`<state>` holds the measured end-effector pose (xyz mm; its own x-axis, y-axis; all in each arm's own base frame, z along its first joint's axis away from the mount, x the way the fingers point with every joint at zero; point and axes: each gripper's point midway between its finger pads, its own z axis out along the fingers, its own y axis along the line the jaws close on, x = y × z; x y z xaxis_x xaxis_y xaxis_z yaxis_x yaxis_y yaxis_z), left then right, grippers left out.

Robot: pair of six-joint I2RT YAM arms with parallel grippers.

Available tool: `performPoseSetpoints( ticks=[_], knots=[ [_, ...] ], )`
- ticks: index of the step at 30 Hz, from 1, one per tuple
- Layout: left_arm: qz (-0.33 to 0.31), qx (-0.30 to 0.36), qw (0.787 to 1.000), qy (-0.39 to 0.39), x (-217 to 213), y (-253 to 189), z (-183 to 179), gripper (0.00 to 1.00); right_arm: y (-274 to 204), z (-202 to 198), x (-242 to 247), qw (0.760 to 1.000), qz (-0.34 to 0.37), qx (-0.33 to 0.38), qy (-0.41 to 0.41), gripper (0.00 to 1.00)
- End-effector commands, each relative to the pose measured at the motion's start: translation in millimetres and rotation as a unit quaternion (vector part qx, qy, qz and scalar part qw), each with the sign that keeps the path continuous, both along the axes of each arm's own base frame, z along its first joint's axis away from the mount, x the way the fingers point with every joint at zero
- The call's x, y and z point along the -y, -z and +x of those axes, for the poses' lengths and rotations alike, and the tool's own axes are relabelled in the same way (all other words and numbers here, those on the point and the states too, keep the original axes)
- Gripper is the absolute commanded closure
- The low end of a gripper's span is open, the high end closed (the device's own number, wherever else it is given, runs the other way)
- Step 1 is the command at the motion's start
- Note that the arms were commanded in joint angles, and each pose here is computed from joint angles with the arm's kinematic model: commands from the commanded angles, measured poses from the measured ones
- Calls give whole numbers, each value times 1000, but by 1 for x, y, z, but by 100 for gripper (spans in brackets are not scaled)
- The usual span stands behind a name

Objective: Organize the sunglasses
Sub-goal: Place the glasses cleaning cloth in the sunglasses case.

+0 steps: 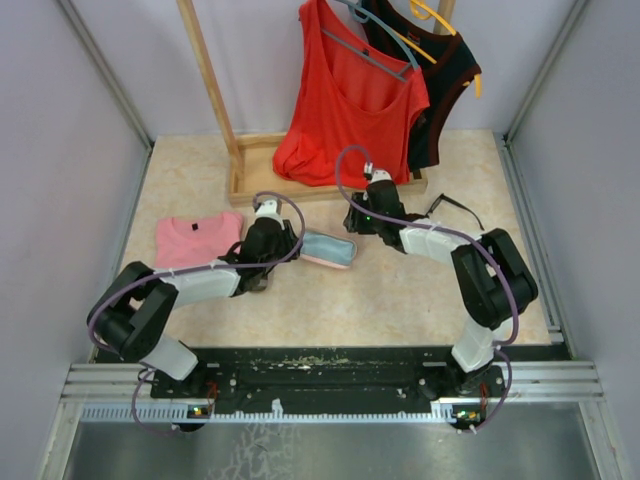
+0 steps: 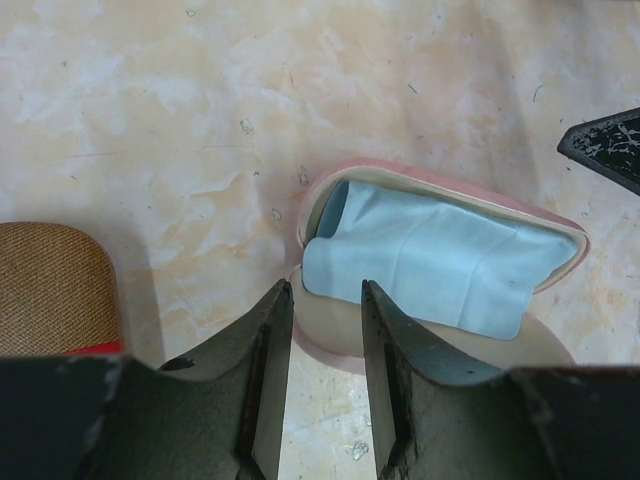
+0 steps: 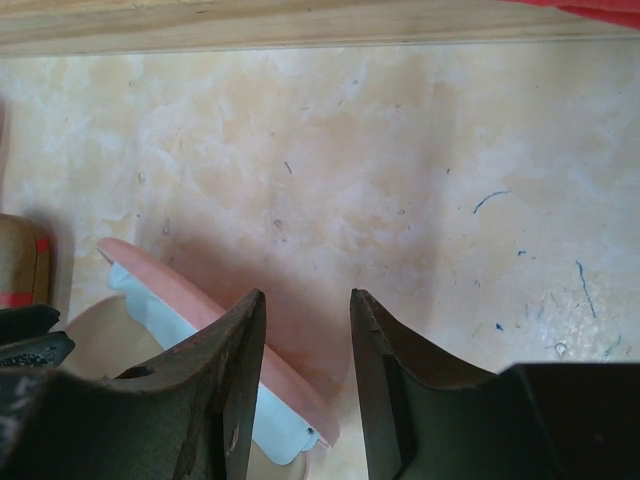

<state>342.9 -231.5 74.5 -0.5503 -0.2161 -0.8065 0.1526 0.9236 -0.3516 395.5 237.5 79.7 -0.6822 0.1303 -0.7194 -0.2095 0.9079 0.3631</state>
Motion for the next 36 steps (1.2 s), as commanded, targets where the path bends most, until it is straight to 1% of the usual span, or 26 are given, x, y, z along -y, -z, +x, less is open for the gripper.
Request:
performPoseSetpoints(
  ticks=[1, 5, 9, 12, 16, 20, 36],
  knots=[
    [-13, 14, 1000, -1, 0, -16, 3, 59, -29, 8, 7, 999, -9, 41, -3, 60],
    [-24, 23, 999, -2, 0, -32, 1, 58, -28, 7, 9, 999, -28, 35, -11, 62],
    [-31, 33, 999, -16, -7, -50, -2, 56, -14, 7, 13, 998, -60, 10, -18, 69],
    [-29, 30, 998, -39, -17, -57, -4, 55, -5, 3, 18, 996, -85, -2, -15, 71],
    [-21, 13, 997, -69, -32, -54, -10, 54, 1, -6, 16, 995, -100, -11, -27, 73],
    [-18, 2, 997, -80, -41, -51, -16, 54, 7, -13, 12, 993, -108, -22, -37, 73],
    [-16, -8, 996, -89, -54, -47, -31, 53, 17, -36, -1, 990, -119, -43, -68, 77]
  ],
)
